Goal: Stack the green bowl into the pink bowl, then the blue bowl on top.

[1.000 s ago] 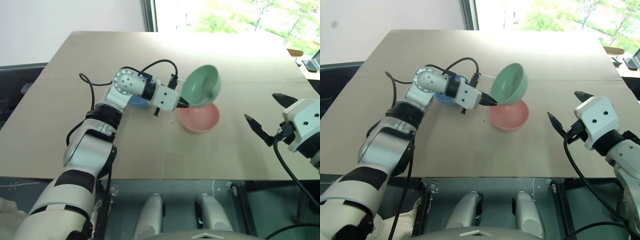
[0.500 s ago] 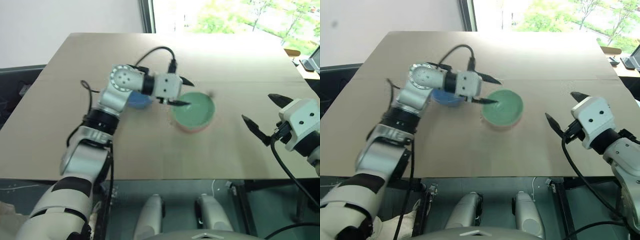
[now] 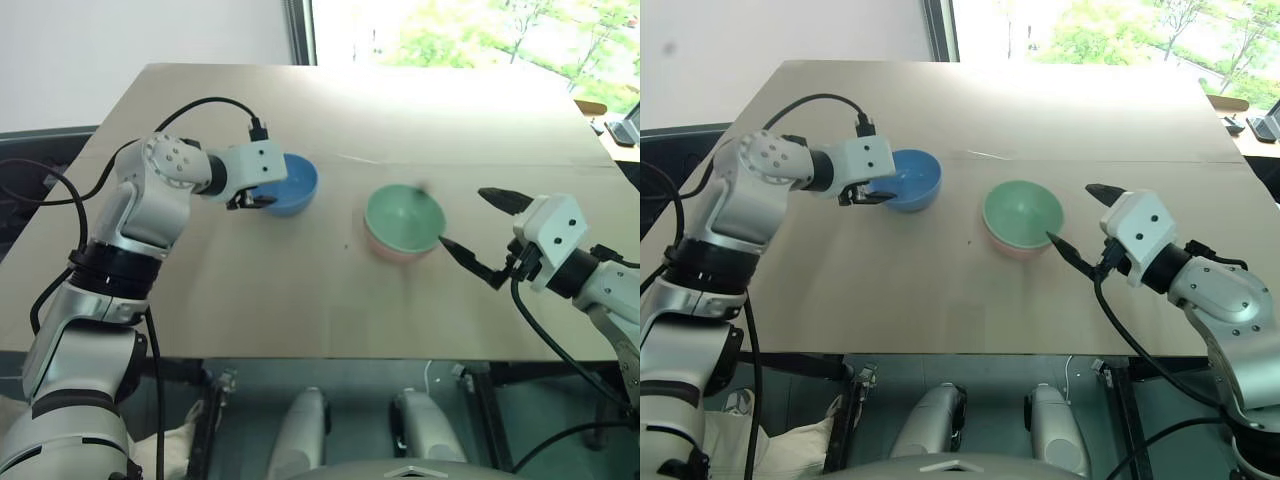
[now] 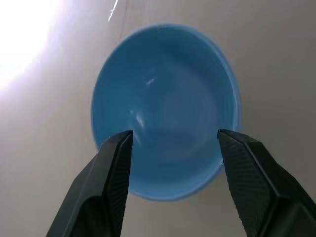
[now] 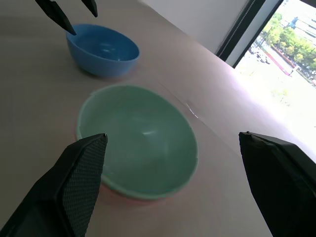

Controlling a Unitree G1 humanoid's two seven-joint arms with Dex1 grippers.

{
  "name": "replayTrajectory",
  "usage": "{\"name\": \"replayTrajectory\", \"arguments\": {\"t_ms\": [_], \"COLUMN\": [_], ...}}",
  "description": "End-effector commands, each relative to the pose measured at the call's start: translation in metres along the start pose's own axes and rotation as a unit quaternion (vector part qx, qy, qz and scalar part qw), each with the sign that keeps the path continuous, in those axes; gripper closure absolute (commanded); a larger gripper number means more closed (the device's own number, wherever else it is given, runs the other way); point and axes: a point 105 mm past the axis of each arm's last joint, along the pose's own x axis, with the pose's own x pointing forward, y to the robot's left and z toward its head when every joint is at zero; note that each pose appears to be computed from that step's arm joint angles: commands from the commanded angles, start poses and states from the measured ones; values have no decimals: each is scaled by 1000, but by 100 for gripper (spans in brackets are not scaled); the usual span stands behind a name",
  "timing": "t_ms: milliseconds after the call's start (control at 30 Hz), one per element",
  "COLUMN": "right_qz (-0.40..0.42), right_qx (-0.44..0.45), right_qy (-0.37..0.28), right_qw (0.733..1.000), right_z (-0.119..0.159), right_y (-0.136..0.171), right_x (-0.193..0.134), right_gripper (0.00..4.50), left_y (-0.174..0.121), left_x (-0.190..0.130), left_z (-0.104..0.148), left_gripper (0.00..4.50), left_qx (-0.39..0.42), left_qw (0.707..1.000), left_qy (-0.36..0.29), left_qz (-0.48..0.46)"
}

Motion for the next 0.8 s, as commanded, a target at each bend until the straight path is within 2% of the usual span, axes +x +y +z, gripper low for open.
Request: {"name": "replayTrajectory", "arguments": {"t_ms": [33, 333, 367, 433, 467, 500, 533, 800], "right_qz": [9, 6, 5, 0, -3, -6, -8, -23], "right_qx": [-19, -27, -28, -28, -27, -27, -27, -29], "right_qy": [-19, -9, -8, -6, -5, -4, -3, -2], "right_qw": [1000, 1000, 1000, 1000, 1000, 1000, 1000, 999], "right_z": [8, 6, 6, 7, 7, 6, 6, 5], "right_y": [-2, -4, -4, -4, -4, -4, -4, -2], "right_x": [4, 1, 0, -2, -3, -4, -5, -4], "right_gripper": [0, 0, 0, 0, 0, 0, 0, 0], "left_y": [-6, -11, -11, -9, -7, -6, -4, 3], "left_x": [0, 21, 22, 21, 20, 18, 18, 10], "left_z": [10, 1, 3, 11, 15, 18, 20, 38], "left_gripper": [160, 160, 198, 221, 253, 310, 331, 331], "left_qx": [27, 54, 55, 48, 44, 40, 36, 80], "left_qw": [1000, 998, 998, 999, 999, 999, 999, 996], "left_qy": [-7, 26, 22, 7, -1, -6, -10, -26], "left_qz": [8, 12, 11, 5, 2, -1, -1, -8]}}
